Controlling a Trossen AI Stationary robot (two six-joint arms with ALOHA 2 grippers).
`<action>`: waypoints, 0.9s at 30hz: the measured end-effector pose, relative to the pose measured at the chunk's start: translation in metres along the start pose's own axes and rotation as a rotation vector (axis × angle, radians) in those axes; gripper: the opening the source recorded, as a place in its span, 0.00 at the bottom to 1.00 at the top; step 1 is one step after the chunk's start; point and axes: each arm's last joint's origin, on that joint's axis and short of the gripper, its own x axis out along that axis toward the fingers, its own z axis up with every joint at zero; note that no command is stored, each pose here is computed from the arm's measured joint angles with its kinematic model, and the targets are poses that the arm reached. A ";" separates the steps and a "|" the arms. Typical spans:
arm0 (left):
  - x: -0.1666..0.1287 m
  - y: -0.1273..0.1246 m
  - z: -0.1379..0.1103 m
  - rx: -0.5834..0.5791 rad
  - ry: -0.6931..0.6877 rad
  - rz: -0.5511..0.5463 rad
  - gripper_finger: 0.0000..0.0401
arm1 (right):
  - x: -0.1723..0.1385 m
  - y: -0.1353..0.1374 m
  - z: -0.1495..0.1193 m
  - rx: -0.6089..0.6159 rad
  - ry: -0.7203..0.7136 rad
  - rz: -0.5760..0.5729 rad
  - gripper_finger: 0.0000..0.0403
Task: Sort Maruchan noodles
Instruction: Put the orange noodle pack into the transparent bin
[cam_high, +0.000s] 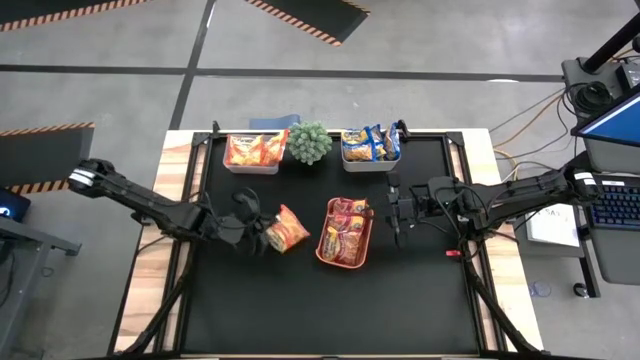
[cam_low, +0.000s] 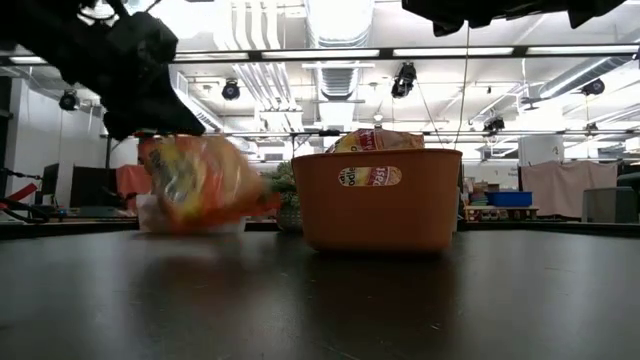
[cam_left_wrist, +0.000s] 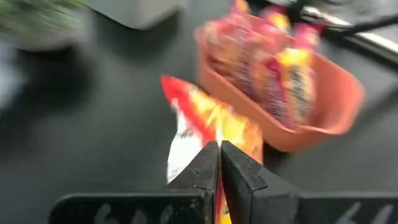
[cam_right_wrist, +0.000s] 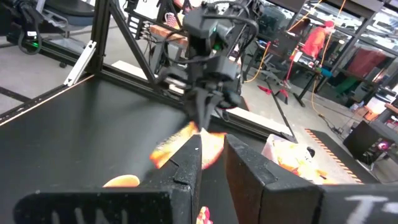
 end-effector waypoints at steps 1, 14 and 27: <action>-0.003 0.001 0.004 0.007 -0.009 0.045 0.00 | 0.000 0.000 0.000 0.000 0.000 0.000 0.15; -0.026 -0.003 0.035 0.024 0.027 0.159 0.00 | 0.000 0.000 0.000 -0.002 0.000 0.000 0.15; -0.005 0.004 0.020 0.034 0.146 0.248 0.24 | 0.000 0.000 0.000 -0.001 0.000 0.000 0.15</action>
